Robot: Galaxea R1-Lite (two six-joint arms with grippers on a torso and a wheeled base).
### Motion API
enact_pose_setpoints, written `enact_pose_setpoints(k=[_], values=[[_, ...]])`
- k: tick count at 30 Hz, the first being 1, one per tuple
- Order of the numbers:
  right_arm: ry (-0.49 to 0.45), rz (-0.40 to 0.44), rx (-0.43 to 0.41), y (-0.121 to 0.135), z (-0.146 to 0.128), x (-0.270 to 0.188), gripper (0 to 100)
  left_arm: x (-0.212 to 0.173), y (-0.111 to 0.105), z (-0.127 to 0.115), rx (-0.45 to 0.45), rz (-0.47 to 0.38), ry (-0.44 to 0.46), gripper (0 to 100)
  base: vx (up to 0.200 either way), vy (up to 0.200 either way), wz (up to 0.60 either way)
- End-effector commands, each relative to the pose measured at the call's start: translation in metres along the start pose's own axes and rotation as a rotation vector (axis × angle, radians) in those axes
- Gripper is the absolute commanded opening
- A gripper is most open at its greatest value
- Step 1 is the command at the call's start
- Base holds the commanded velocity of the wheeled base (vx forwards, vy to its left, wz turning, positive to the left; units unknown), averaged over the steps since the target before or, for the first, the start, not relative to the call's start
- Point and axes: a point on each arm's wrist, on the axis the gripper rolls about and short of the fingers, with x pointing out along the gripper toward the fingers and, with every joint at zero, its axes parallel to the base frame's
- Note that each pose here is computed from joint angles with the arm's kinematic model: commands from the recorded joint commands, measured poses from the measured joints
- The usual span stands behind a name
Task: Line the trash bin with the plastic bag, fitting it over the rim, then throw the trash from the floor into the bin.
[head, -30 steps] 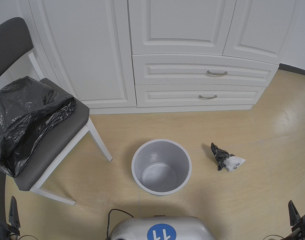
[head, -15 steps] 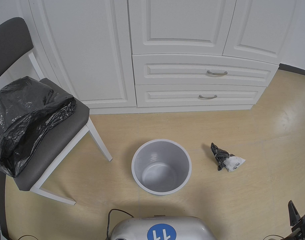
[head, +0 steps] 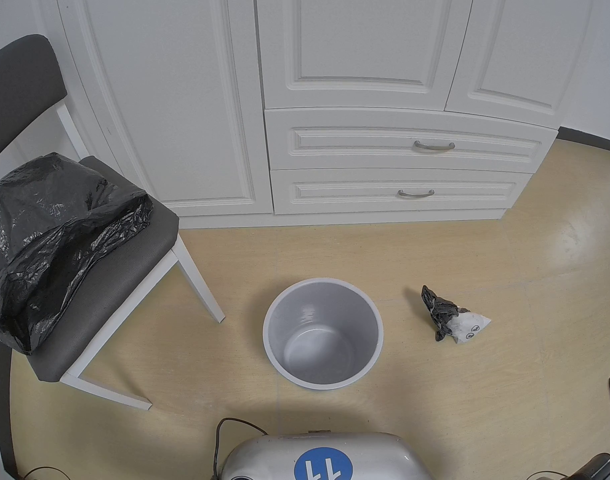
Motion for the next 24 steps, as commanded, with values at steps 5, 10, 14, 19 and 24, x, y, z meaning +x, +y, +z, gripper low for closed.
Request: enact_pose_setpoints(k=[5,10,14,19,24], values=[[0.208,0.068,0.109,0.023,0.105,0.065,100,0.024,0.000,0.016,0.234,0.249,0.170,100,0.000,0.000,0.00],[0.278,0.082,-0.011,0.026,0.109,0.092,100,0.030,0.001,0.025,0.280,0.288,0.194,100,0.000,0.000,0.00],[0.304,0.081,-0.078,0.026,0.107,0.100,100,0.043,-0.001,0.030,0.299,0.300,0.237,100,0.000,0.000,0.00],[0.305,0.076,-0.088,0.026,0.107,0.101,100,0.083,-0.007,0.039,0.306,0.208,0.308,100,0.000,0.000,0.00],[0.273,0.080,-0.100,0.027,0.112,0.097,100,0.161,0.010,0.056,0.217,0.010,0.210,100,0.000,0.000,0.00]])
